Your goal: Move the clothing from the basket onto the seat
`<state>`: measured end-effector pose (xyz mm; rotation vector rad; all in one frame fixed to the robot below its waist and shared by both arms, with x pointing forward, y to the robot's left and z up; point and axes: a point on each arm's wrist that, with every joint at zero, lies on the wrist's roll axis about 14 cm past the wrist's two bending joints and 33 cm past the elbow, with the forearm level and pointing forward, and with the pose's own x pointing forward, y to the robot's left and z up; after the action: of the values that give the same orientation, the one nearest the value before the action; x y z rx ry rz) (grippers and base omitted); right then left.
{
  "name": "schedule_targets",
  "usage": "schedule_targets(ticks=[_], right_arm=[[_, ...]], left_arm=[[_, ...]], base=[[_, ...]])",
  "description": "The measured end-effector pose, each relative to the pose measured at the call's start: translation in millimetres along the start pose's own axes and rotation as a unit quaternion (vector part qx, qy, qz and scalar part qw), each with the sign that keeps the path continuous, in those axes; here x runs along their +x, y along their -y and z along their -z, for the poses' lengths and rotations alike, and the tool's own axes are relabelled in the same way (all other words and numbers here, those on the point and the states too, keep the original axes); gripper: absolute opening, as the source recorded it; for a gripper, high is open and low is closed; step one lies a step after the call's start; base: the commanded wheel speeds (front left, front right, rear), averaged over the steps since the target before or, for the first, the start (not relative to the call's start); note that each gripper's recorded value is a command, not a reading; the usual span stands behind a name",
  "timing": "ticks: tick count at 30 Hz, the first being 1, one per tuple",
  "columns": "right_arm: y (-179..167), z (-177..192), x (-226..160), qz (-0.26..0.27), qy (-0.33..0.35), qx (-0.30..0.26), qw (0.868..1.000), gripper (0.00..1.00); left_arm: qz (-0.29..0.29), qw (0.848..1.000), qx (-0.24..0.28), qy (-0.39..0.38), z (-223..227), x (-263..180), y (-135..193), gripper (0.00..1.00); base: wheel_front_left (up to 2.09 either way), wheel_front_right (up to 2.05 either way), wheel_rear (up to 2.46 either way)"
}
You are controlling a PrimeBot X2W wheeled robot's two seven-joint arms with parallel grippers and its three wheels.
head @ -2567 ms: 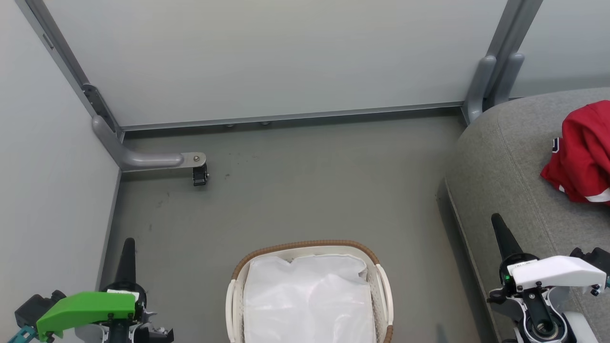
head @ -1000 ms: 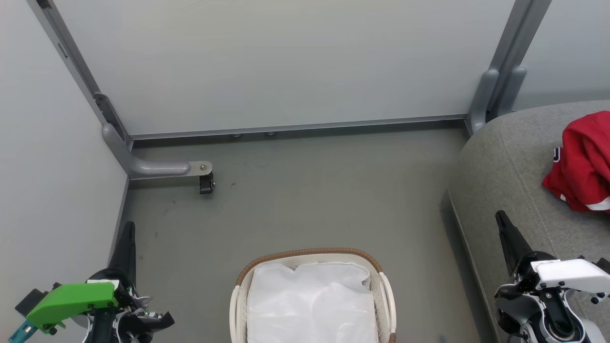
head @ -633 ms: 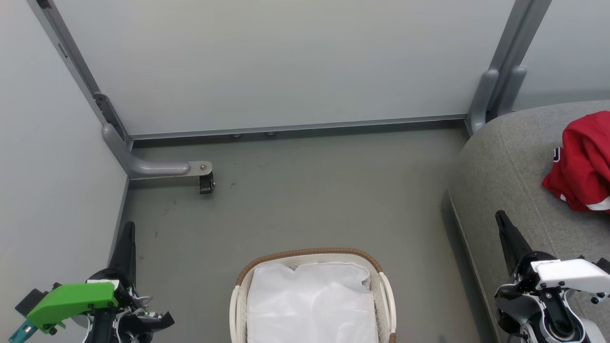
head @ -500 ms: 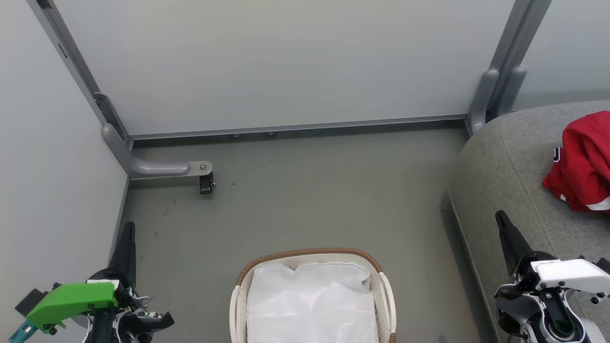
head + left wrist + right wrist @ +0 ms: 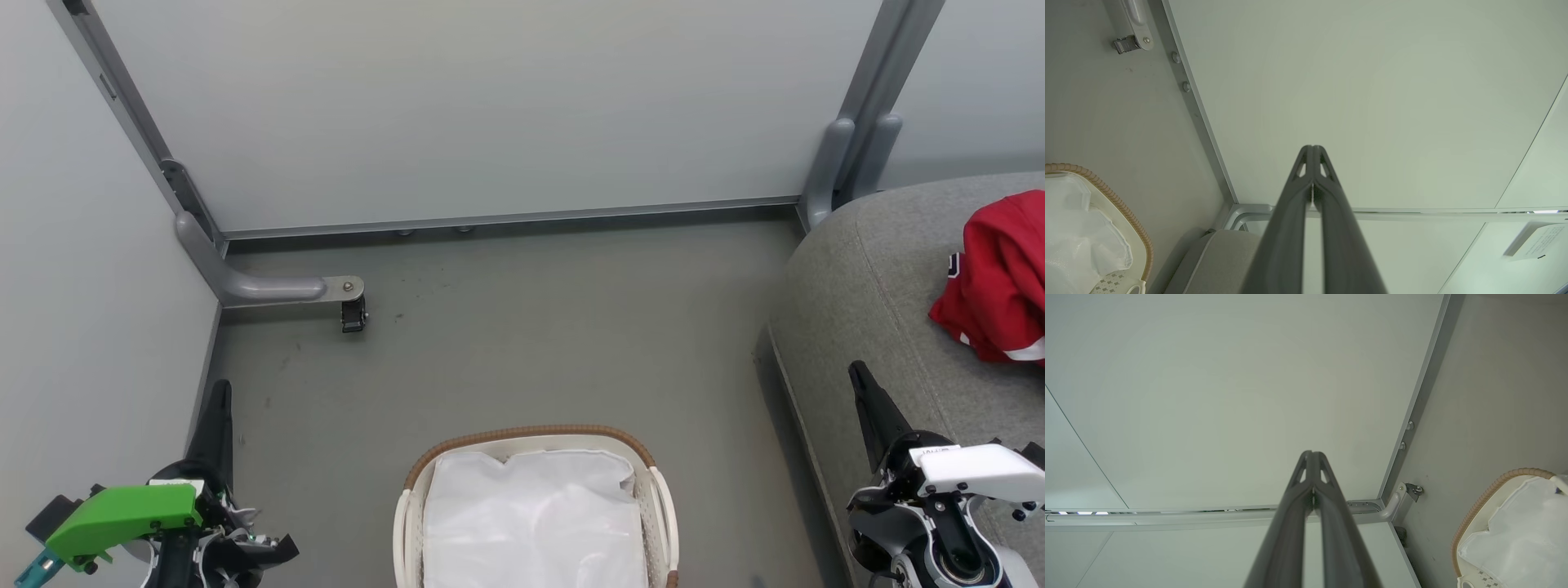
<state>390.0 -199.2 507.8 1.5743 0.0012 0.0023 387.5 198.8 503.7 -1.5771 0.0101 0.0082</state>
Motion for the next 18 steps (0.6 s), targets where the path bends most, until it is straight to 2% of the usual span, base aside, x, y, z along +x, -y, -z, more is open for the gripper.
schedule_targets(ticks=[18], right_arm=[[0.0, 0.0, 0.0, 0.000, 0.000, 0.000, 1.000, 0.00]], left_arm=[[0.000, 1.000, 0.000, 0.000, 0.0, 0.0, 0.0, 0.00]], base=[[0.00, 0.00, 0.00]])
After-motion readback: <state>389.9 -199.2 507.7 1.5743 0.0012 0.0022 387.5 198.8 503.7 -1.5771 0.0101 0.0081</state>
